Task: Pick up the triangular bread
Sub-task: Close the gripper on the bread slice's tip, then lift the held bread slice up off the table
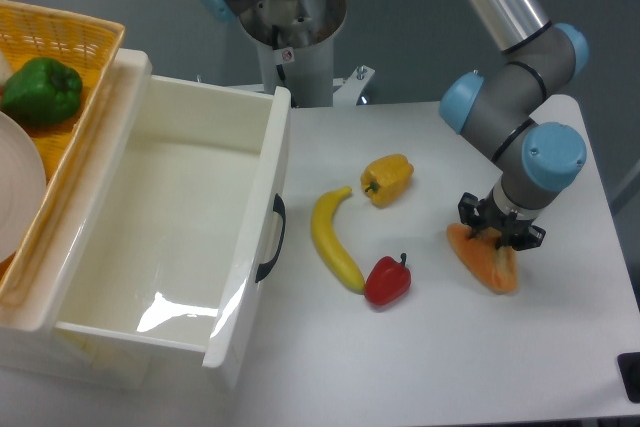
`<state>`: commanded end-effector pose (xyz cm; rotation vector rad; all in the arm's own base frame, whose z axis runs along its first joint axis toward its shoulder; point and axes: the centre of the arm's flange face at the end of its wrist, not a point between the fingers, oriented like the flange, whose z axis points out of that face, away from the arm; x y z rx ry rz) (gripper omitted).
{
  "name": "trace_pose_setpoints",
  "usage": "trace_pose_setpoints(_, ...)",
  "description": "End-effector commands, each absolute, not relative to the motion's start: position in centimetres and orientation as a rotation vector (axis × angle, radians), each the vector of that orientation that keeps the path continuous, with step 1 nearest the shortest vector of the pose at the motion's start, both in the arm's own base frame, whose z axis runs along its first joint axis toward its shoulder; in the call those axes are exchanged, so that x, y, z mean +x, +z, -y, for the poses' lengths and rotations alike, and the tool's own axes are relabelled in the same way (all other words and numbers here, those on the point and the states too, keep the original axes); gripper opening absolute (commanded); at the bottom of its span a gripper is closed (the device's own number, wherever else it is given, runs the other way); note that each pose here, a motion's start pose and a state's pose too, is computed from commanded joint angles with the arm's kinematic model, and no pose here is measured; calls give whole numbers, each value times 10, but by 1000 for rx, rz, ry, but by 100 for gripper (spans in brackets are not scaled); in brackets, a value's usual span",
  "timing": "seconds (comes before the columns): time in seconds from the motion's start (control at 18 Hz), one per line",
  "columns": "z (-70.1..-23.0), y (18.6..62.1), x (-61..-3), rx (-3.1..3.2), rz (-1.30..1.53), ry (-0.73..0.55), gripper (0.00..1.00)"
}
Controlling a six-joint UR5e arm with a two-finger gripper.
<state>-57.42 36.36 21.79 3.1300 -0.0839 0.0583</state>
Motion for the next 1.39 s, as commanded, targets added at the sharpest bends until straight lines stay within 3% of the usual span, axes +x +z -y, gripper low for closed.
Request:
trace_pose_setpoints(0.72,-373,310,-581,3132,108,42,7)
trace_pose_setpoints(1.06,-383,329,-606,3152,109,-42,9)
trace_pose_setpoints(1.39,-384,331,-611,3140,108,-38,13)
